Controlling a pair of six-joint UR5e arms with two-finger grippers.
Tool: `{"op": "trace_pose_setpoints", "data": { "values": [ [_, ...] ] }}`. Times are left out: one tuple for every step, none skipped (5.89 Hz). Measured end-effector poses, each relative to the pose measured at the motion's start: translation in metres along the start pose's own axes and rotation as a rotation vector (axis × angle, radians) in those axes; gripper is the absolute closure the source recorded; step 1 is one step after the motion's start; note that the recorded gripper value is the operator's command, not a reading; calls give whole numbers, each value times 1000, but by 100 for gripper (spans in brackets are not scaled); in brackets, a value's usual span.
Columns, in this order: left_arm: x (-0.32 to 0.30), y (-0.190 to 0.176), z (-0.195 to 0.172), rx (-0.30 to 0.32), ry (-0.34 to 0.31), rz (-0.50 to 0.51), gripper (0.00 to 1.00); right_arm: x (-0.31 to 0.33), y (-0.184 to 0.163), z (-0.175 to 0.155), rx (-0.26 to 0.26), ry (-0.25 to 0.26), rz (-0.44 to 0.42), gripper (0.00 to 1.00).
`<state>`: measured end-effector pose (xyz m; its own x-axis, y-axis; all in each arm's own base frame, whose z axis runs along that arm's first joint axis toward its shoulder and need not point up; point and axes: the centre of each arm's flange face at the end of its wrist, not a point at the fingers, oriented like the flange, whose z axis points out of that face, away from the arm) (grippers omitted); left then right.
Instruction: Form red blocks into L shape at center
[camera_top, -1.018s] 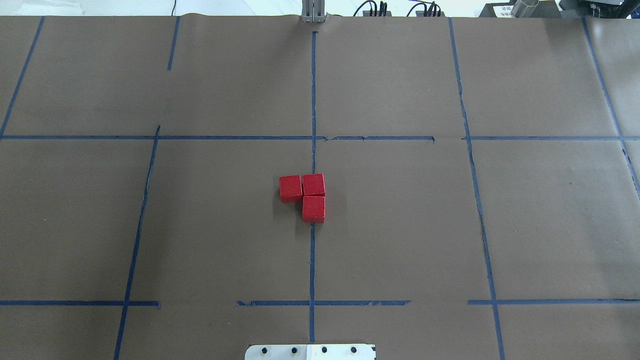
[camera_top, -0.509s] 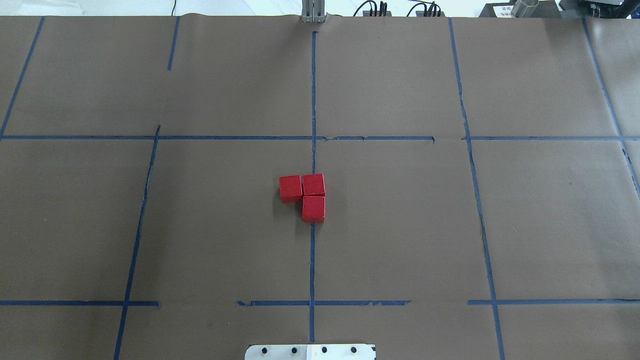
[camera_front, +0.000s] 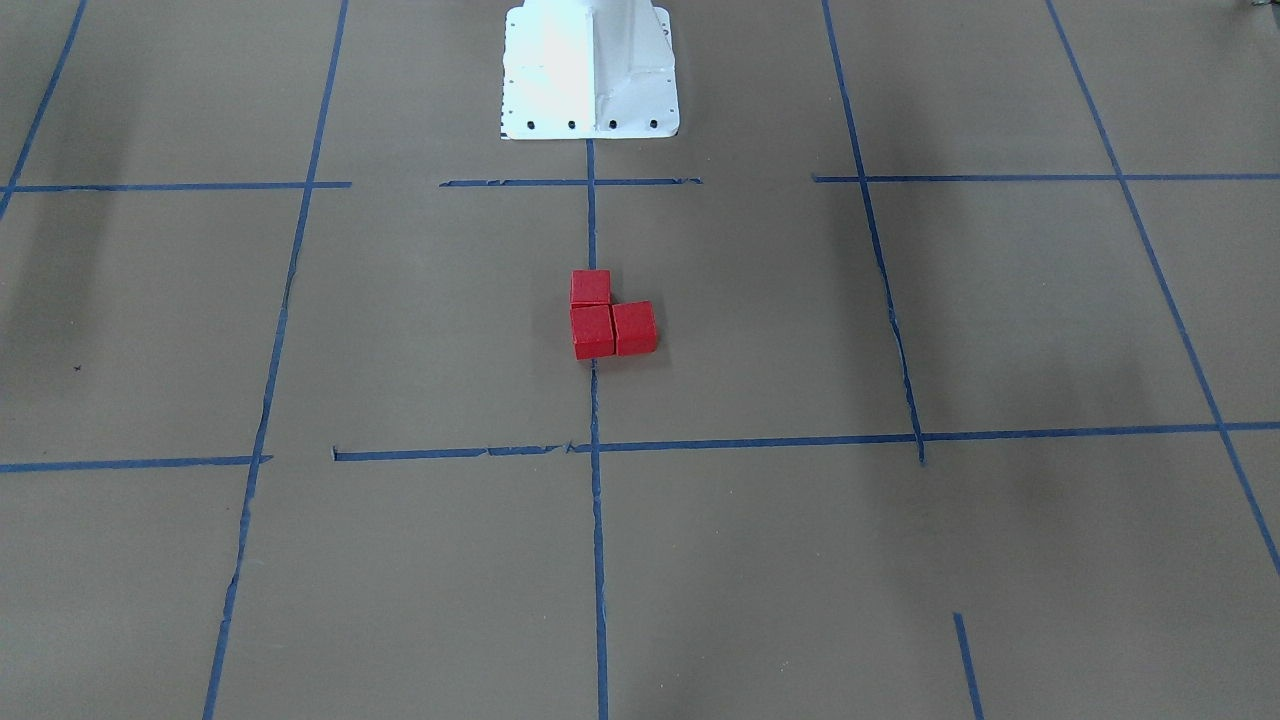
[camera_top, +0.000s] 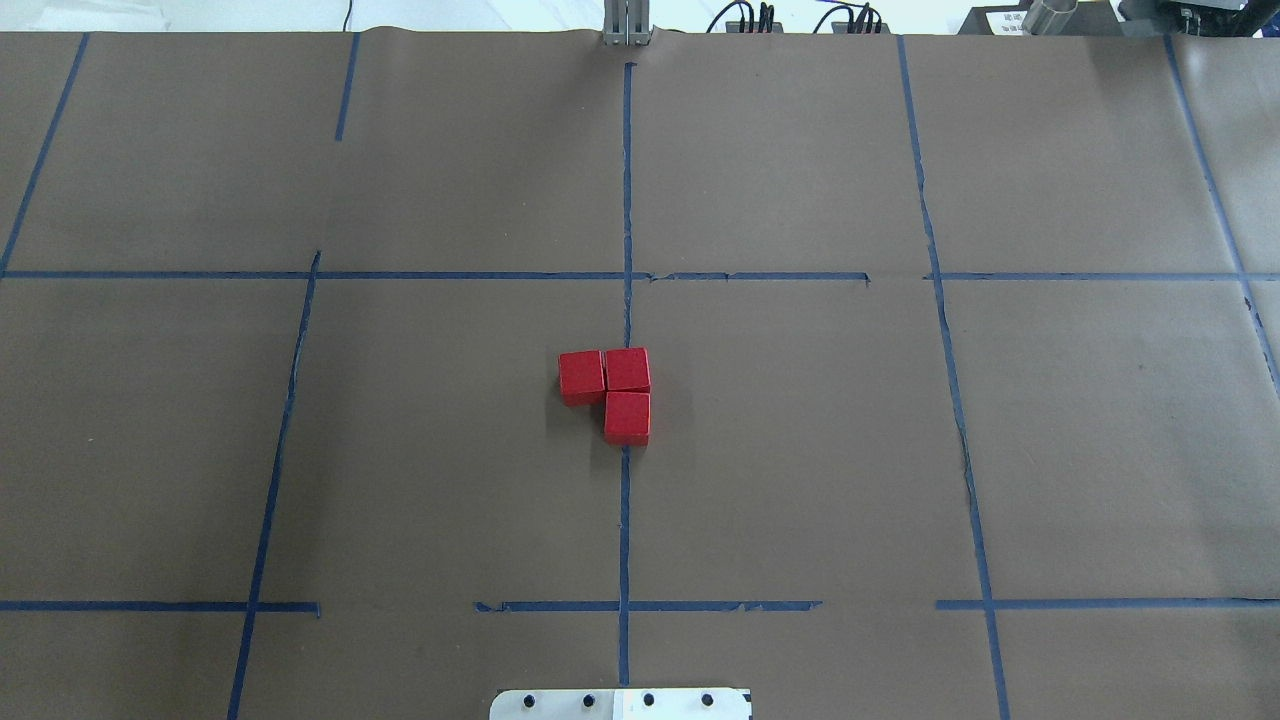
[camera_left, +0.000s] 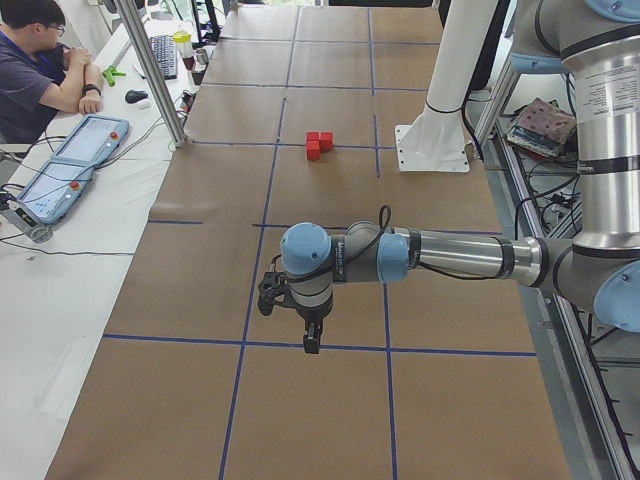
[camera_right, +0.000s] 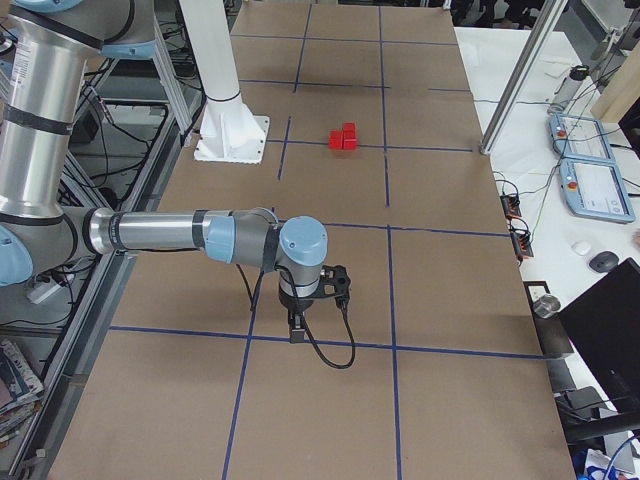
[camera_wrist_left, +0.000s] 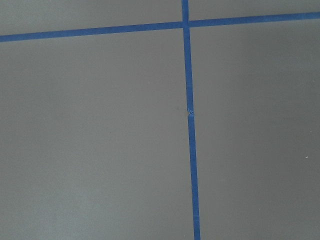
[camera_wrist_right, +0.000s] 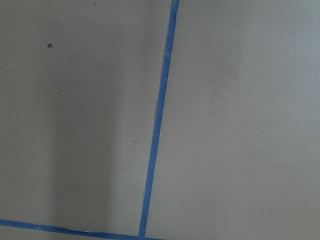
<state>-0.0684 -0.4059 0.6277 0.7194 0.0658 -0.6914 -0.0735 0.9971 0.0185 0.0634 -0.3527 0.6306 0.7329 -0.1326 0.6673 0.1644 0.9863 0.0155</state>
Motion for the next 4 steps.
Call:
{"op": "trace_pose_setpoints", "data": {
  "values": [
    [0, 0, 0, 1, 0, 2, 0, -1, 0, 0, 2, -8, 0, 0],
    [1, -1, -1, 4, 0, 4, 0, -1, -1, 0, 3, -12, 0, 0],
    [1, -1, -1, 7, 0, 6, 0, -1, -1, 0, 4, -13, -1, 0],
    [2, -1, -2, 8, 0, 9, 0, -2, -1, 0, 4, -13, 0, 0]
  ]
}}
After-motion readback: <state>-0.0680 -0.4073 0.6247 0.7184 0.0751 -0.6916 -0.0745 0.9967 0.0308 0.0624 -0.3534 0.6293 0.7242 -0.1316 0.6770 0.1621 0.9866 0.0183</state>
